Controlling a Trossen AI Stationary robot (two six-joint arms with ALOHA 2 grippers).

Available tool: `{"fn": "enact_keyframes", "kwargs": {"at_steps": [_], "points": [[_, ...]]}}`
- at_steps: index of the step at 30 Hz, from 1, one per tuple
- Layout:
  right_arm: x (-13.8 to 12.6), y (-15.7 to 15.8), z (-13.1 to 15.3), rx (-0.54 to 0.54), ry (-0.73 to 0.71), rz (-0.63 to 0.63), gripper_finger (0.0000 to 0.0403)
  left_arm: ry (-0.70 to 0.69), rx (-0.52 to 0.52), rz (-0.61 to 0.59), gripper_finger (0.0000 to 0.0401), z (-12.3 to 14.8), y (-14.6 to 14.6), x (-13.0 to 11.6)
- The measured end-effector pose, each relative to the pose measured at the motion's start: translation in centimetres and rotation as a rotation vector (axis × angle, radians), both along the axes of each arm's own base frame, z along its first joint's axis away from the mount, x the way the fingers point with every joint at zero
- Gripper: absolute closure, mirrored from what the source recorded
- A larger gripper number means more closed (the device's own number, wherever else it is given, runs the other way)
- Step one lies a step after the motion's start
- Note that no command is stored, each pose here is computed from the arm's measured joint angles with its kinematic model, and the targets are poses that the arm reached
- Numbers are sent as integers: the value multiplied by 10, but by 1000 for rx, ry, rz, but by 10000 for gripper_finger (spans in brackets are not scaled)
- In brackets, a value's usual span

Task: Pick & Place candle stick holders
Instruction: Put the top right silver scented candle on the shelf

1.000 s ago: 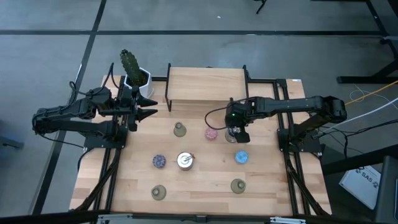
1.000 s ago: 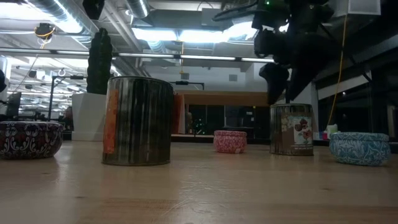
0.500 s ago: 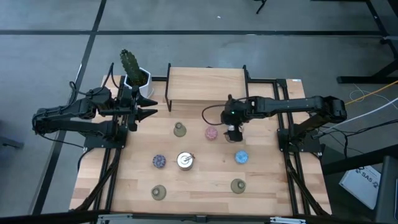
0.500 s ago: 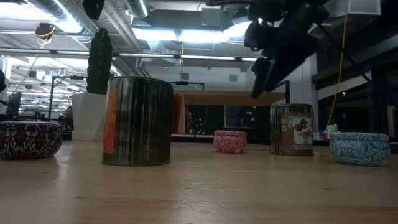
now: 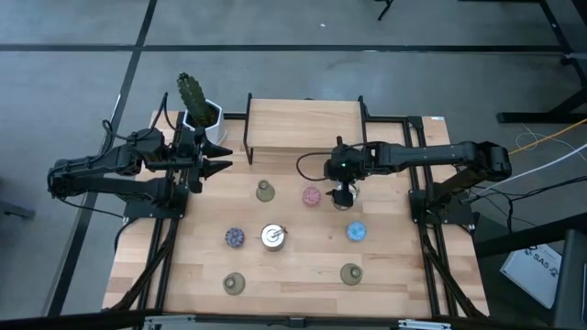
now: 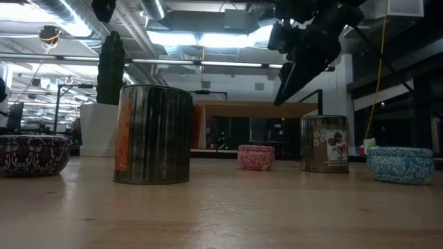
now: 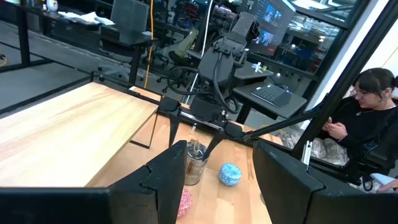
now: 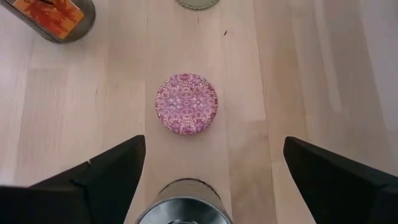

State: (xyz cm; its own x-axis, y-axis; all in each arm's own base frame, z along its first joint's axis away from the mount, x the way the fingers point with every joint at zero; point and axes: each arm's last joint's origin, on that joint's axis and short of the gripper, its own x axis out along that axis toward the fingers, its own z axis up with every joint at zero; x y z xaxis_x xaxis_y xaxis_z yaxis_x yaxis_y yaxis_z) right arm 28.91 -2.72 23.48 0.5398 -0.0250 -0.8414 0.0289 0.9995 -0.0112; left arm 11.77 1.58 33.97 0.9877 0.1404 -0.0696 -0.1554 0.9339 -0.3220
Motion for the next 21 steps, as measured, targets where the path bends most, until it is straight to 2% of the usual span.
{"fn": "enact_keyframes", "kwargs": {"at_steps": [10,16,21], "points": [[-2,0,-1,-6,25,-18,3,0,-1,0,220,0,0,0],[-12,3,-7,70,140,22,3,-1,-6,1,220,0,0,0],[-20,4,-10,66,224,49,3,0,1,22,220,0,1,0]]}}
